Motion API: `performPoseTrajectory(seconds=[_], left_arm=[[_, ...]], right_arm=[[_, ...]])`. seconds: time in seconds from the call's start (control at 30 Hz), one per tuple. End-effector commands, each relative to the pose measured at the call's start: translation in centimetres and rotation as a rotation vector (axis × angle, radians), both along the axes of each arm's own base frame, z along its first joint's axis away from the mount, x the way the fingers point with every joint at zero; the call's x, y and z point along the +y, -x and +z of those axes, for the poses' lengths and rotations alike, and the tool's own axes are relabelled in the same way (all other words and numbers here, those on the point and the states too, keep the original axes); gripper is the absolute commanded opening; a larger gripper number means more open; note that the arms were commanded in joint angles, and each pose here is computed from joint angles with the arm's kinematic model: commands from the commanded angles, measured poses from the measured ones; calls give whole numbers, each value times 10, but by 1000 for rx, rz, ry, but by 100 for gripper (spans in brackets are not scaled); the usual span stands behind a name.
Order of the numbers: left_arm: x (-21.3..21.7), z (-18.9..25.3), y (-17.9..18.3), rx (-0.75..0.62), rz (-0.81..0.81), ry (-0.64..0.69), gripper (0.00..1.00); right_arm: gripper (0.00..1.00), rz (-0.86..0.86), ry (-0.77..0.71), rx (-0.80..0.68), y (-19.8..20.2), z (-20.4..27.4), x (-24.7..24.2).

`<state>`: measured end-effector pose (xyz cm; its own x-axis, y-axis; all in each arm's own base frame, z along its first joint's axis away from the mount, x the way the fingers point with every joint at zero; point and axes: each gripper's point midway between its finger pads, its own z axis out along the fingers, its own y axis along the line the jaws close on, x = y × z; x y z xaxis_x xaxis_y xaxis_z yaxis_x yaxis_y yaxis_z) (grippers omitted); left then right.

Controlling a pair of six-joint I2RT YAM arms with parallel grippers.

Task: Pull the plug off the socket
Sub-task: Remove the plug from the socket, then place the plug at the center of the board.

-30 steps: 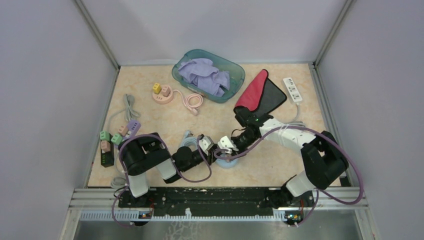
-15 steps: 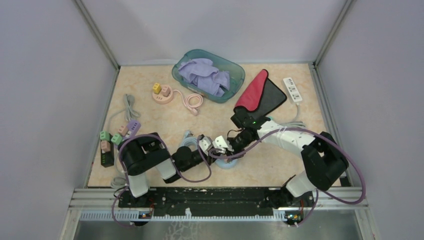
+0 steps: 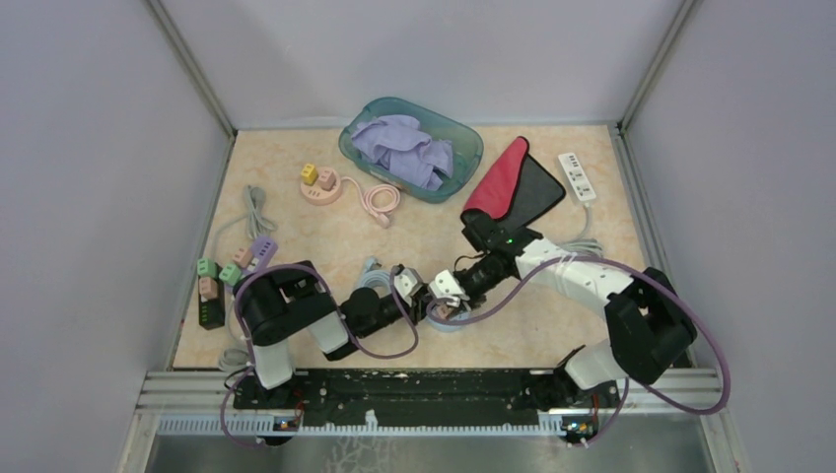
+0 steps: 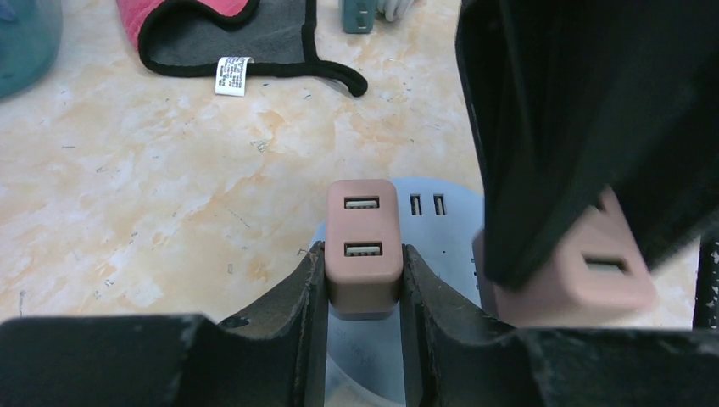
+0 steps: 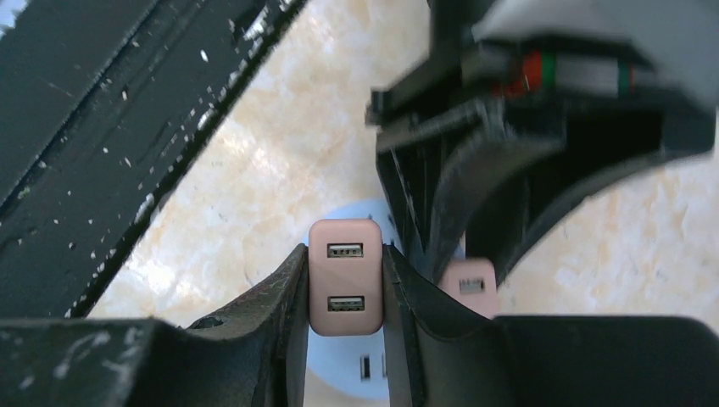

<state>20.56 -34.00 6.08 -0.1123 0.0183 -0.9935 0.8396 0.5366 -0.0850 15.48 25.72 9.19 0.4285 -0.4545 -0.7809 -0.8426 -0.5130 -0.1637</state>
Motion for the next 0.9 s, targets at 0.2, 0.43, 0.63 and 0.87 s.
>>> performPoseTrajectory(seconds=[0.2,0.43,0.63,0.87], left_arm=[[20,-54,8,116,18,-177,0],[16,-51,8,125,10,-168,0],[14,-49,7,147,18,-153,0],[13,-45,5,152,26,-166,0]], right_arm=[[0,127,-63,-3,24,27,30],[0,73,-25,-1,2,42,2],[0,-61,-11,-33,-27,58,-24],[0,-269,-107,-70,-63,90,-60]])
